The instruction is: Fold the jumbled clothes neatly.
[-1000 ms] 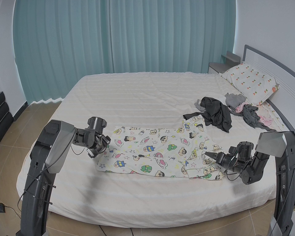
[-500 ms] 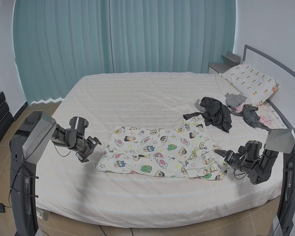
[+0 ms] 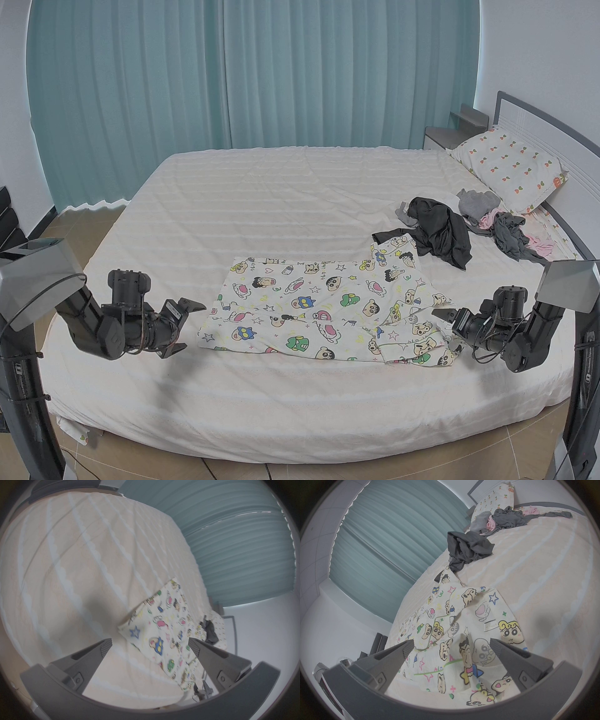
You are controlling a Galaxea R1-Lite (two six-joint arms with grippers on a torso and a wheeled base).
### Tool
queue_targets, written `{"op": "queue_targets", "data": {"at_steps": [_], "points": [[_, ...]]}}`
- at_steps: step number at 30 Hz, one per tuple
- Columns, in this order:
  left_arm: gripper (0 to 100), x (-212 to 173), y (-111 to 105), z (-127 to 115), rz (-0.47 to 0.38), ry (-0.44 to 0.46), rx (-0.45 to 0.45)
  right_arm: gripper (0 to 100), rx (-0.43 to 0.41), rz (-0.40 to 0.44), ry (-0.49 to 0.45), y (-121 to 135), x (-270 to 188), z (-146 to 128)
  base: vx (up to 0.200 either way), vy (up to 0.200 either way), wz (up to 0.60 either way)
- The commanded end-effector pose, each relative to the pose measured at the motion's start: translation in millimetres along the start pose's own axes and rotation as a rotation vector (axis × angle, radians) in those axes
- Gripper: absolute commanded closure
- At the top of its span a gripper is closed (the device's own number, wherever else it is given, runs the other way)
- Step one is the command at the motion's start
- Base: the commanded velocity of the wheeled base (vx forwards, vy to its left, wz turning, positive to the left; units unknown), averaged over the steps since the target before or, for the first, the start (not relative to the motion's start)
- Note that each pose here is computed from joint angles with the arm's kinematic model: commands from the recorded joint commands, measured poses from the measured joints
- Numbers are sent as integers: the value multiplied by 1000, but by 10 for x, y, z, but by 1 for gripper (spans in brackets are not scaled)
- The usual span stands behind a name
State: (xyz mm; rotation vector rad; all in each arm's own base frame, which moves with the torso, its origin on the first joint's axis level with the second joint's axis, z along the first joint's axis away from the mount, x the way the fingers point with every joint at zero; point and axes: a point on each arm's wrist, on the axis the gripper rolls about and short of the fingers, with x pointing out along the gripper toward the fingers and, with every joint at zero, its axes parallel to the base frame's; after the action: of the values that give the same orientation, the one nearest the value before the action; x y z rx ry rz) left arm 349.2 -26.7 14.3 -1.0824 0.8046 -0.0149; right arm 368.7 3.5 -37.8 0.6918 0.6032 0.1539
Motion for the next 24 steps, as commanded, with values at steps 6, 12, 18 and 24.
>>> {"op": "queue_targets", "data": {"at_steps": [6, 12, 18, 24], "points": [[0, -527, 112, -358, -145, 70, 7, 0, -124, 14, 118, -95, 443, -106, 0, 0, 0], [0, -523, 120, -361, -142, 72, 7, 0, -150, 69, 171, -100, 405, -97, 0, 0, 0], [0, -520, 117, -363, -142, 71, 8, 100, -198, 81, 196, -126, 354, -148, 0, 0, 0], [0, -515, 117, -361, -142, 71, 8, 100, -203, 130, 204, -129, 283, -118, 0, 0, 0]]}}
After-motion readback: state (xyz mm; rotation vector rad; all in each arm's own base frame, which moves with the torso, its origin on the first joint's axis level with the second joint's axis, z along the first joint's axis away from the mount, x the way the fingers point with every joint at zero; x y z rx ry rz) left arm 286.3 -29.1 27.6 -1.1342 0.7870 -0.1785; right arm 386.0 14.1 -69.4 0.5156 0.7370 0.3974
